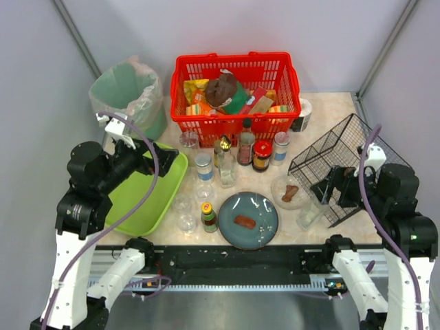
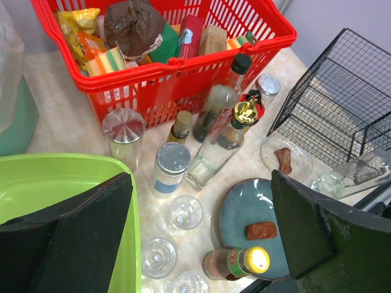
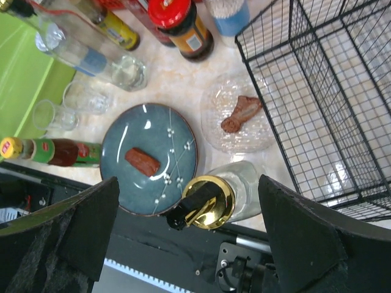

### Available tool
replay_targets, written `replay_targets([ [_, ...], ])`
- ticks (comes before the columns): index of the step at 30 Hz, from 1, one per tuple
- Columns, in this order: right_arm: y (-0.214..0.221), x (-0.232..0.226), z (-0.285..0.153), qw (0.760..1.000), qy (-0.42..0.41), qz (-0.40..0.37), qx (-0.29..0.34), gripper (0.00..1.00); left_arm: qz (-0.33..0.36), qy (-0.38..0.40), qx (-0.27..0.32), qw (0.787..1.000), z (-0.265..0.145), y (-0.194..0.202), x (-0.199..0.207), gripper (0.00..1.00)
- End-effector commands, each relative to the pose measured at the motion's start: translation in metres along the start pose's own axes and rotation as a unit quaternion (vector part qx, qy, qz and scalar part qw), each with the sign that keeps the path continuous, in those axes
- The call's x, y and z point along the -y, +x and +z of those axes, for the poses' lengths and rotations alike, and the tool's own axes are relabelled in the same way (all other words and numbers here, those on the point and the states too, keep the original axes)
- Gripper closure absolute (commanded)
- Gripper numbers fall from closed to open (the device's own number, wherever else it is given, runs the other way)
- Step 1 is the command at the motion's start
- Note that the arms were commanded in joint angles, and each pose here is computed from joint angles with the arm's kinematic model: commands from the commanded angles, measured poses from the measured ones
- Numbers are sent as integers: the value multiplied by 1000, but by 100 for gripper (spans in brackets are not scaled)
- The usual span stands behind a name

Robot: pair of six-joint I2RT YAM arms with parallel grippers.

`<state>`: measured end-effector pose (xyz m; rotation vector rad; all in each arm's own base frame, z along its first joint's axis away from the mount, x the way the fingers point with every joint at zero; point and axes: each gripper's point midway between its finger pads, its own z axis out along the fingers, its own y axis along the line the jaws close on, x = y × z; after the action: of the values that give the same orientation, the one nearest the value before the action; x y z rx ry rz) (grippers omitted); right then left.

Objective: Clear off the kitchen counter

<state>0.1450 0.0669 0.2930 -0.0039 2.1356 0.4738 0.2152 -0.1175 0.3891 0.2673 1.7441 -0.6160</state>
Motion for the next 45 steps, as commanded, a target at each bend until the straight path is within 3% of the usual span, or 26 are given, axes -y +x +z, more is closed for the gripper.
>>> replay_targets([
  [1, 17, -2, 1, 1000, -15, 1, -7, 7, 0, -6, 8, 1000, 11, -2, -7, 2],
  [9, 29, 0, 15, 999, -34, -6, 6, 13, -12, -13, -5, 1000, 20, 11, -14, 1],
  [16, 20, 4, 12, 995, -31, -27, 89, 21, -13, -24, -10, 1000, 24, 17, -20, 2],
  [33, 18, 12, 24, 999, -7, -10, 48, 45, -10, -20, -5, 1000, 24, 13, -18, 2],
  [35, 18, 16, 26, 999, 5, -3, 38, 52, -9, -17, -4, 1000, 24, 12, -17, 2],
  [41, 7, 21, 25, 999, 27, 3, 41, 93, -7, -4, 4, 1000, 24, 4, -11, 2],
  [43, -1, 19, 20, 998, 27, -2, 53, 100, -6, -4, 4, 1000, 23, 2, -11, 2],
  [45, -11, 18, 13, 997, 32, -8, 69, 100, -6, -3, 4, 1000, 23, 2, -10, 2],
])
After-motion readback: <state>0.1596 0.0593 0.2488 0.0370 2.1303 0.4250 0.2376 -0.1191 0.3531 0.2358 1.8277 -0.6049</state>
